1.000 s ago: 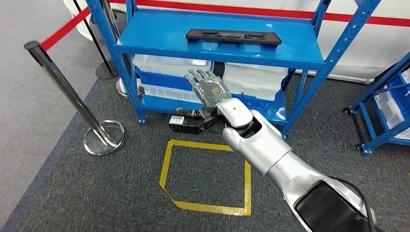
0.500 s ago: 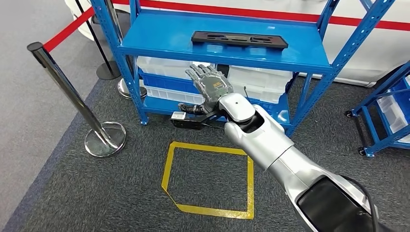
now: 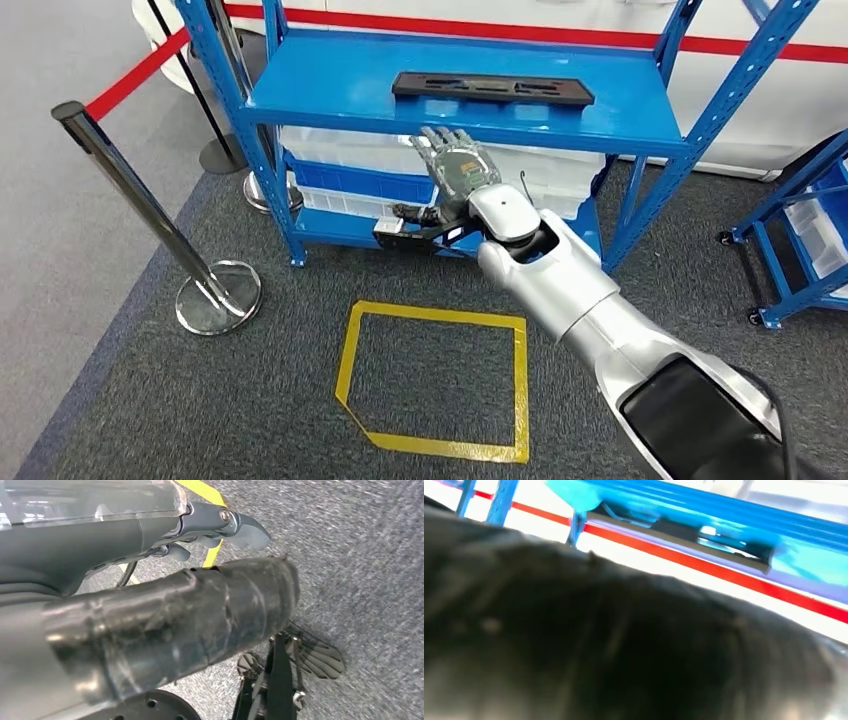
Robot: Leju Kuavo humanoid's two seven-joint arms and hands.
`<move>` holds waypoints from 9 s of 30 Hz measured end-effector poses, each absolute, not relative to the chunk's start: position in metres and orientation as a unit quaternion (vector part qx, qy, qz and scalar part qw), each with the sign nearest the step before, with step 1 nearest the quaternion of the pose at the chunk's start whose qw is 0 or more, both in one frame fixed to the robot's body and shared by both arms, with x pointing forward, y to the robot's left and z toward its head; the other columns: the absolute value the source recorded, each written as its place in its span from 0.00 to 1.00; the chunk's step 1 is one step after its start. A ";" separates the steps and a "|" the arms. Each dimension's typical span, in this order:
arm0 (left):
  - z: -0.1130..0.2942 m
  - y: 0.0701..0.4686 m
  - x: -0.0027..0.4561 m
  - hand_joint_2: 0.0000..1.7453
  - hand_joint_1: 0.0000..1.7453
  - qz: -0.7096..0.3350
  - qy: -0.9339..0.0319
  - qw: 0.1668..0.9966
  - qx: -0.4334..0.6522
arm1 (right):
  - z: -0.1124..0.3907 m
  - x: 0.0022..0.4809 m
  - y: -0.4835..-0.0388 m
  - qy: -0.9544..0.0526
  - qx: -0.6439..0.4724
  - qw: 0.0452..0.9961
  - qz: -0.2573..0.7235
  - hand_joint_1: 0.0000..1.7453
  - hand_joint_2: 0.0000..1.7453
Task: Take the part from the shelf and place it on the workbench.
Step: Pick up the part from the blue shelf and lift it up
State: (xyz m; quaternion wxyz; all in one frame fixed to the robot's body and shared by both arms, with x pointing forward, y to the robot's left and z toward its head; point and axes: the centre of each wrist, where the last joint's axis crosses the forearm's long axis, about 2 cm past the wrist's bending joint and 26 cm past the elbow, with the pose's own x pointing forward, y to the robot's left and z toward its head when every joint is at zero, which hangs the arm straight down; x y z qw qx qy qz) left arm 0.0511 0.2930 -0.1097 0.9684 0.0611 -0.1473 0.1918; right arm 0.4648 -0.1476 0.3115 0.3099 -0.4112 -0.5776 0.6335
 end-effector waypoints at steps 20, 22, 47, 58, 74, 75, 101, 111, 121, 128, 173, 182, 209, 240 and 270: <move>-0.110 0.288 0.052 0.00 0.00 0.182 -0.131 0.973 0.063 | 0.304 0.484 -0.201 -0.528 -0.449 0.374 0.617 0.00 0.00; -0.110 0.288 0.051 0.00 0.00 0.180 -0.130 0.973 0.061 | 0.302 0.484 -0.204 -0.523 -0.450 0.378 0.617 0.00 0.00; -0.110 0.282 0.050 0.00 0.00 0.183 -0.129 0.973 0.061 | 0.294 0.489 -0.235 -0.490 -0.461 0.404 0.619 0.00 0.00; -0.110 0.280 0.050 0.00 0.00 0.187 -0.127 0.972 0.059 | 0.293 0.489 -0.231 -0.493 -0.457 0.403 0.621 0.00 0.00; -0.110 0.278 0.049 0.00 0.00 0.190 -0.129 0.972 0.048 | 0.287 0.488 -0.233 -0.488 -0.449 0.407 0.628 0.00 0.00; -0.110 0.278 0.049 0.00 0.00 0.191 -0.130 0.972 0.047 | 0.287 0.489 -0.233 -0.488 -0.448 0.407 0.628 0.00 0.00; -0.109 0.281 0.052 0.00 0.00 0.203 -0.134 0.969 0.050 | 0.282 0.487 -0.220 -0.497 -0.422 0.405 0.641 0.00 0.00; -0.109 0.280 0.053 0.00 0.00 0.202 -0.132 0.969 0.049 | 0.281 0.487 -0.220 -0.496 -0.417 0.405 0.645 0.00 0.00; -0.110 0.280 0.051 0.00 0.00 0.204 -0.132 0.969 0.049 | 0.281 0.487 -0.217 -0.500 -0.409 0.407 0.646 0.00 0.00; -0.110 0.279 0.052 0.00 0.00 0.206 -0.132 0.968 0.048 | 0.283 0.488 -0.218 -0.500 -0.407 0.407 0.647 0.00 0.00; -0.109 0.275 0.051 0.00 0.00 0.215 -0.134 0.966 0.042 | 0.270 0.486 -0.223 -0.494 -0.388 0.419 0.656 0.00 0.00; -0.110 0.277 0.049 0.00 0.00 0.220 -0.134 0.965 0.043 | 0.264 0.484 -0.222 -0.493 -0.369 0.428 0.661 0.00 0.00; -0.109 0.279 0.051 0.00 0.00 0.221 -0.142 0.964 0.040 | 0.259 0.483 -0.211 -0.485 -0.315 0.434 0.691 0.00 0.00; -0.108 0.294 0.054 0.00 0.00 0.210 -0.155 0.964 0.060 | 0.206 0.466 -0.217 -0.449 -0.250 0.482 0.710 0.00 0.00; -0.108 0.292 0.055 0.00 0.00 0.190 -0.158 0.967 0.064 | 0.213 0.471 -0.239 -0.470 -0.297 0.475 0.683 1.00 1.00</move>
